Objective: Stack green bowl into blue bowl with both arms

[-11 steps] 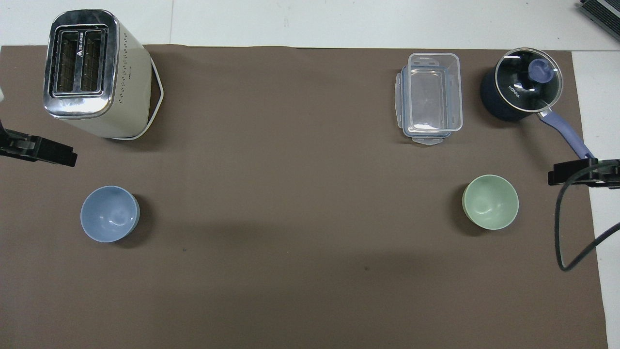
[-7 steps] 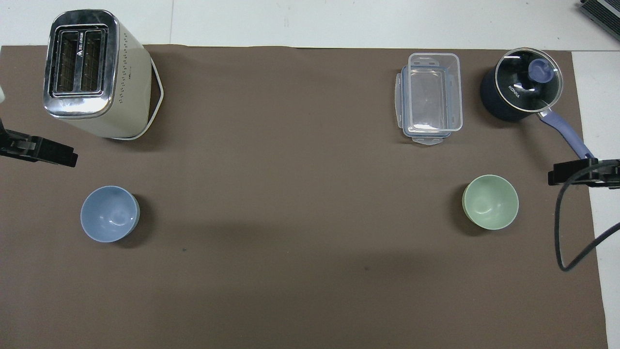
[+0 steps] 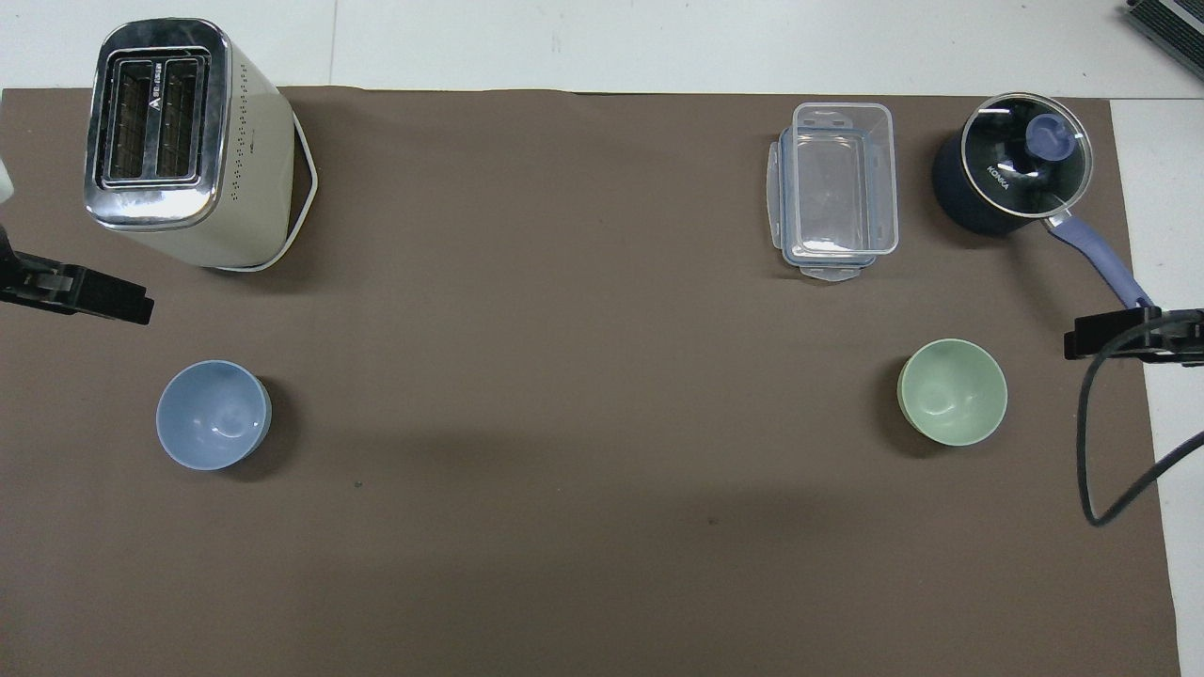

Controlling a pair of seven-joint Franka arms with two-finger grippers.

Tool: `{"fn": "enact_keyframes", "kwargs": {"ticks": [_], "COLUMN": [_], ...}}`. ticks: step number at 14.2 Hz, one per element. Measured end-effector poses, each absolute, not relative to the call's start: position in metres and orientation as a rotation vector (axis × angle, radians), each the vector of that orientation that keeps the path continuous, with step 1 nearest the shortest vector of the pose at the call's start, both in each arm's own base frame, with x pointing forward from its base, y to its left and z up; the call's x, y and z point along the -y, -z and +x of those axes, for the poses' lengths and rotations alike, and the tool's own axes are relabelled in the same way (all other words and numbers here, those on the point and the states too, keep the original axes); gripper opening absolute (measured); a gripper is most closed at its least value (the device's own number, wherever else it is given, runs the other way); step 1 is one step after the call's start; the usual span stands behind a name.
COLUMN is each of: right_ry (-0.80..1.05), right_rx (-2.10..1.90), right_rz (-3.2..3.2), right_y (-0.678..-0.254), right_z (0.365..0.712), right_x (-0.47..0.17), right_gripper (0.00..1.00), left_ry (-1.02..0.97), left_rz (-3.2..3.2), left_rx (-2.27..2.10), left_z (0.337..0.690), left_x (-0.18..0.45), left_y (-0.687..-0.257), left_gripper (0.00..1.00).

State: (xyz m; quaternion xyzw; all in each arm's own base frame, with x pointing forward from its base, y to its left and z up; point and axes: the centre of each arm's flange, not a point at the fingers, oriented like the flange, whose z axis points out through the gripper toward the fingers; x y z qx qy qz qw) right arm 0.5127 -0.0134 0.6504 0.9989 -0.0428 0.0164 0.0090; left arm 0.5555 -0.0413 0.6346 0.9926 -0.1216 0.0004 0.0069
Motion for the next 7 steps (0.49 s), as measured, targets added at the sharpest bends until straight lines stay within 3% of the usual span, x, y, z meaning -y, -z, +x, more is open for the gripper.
{"fn": "enact_keyframes", "kwargs": {"ticks": [7], "right_ry": [-0.051], "right_rx": [0.134], "right_rz": [3.12], "right_y": [-0.6504], "right_z": [0.5127], "right_x": [0.0134], "right_gripper": [1.0], "left_ry": [-0.001], "left_rz": [3.104], "left_rx": [0.384], "left_z": [0.5554], "left_x": [0.0426], "left_y": [-0.6346], "left_gripper": [1.0]}}
